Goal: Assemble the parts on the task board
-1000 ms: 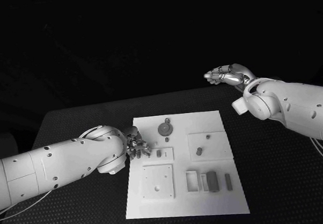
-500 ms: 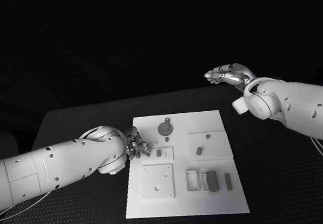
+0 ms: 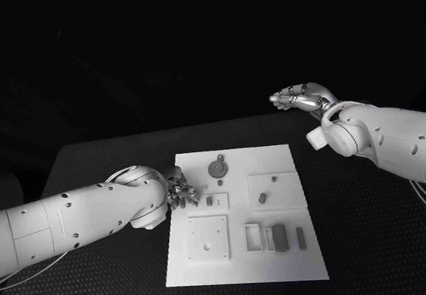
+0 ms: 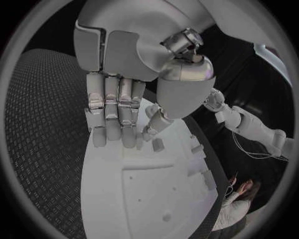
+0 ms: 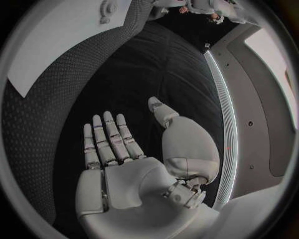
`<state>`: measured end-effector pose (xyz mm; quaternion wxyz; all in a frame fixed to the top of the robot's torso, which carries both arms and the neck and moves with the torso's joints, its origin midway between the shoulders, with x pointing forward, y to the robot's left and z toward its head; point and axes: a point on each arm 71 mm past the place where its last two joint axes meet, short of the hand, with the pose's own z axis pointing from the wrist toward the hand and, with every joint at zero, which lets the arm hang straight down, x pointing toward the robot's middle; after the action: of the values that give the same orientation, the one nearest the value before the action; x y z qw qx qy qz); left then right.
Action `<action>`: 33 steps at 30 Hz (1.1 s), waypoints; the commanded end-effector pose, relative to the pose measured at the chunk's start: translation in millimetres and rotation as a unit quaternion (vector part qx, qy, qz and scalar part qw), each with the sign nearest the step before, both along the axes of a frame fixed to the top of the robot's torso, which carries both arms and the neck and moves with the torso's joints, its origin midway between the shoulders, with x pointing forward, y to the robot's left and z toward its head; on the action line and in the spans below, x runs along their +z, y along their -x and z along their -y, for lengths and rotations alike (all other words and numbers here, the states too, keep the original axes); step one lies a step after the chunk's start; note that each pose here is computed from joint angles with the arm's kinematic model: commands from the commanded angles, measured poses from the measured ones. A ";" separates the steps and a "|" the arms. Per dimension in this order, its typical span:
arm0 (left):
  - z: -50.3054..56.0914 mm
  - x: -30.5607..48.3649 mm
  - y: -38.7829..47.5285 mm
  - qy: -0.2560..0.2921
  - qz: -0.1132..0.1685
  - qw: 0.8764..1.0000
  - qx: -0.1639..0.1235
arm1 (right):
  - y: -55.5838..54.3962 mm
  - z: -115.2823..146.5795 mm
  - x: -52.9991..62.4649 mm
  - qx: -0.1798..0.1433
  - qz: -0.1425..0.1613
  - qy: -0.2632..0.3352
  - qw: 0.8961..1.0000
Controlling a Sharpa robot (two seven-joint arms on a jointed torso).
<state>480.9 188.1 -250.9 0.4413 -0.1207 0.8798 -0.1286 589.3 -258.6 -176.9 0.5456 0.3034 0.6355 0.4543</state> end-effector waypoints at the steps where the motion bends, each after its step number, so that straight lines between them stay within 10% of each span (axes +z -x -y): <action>1: 2.6 -3.1 2.8 -0.007 -0.008 1.000 -0.008 | 0.5 -1.7 0.3 0.011 0.001 -0.002 1.000; 33: 2.8 -3.5 2.2 -0.007 -0.006 1.000 -0.009 | 0.6 -2.4 -0.7 0.011 0.001 -0.003 1.000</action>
<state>479.7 187.4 -253.3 0.4417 -0.1151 0.8810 -0.1246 589.1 -258.3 -177.8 0.5442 0.3034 0.6363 0.4548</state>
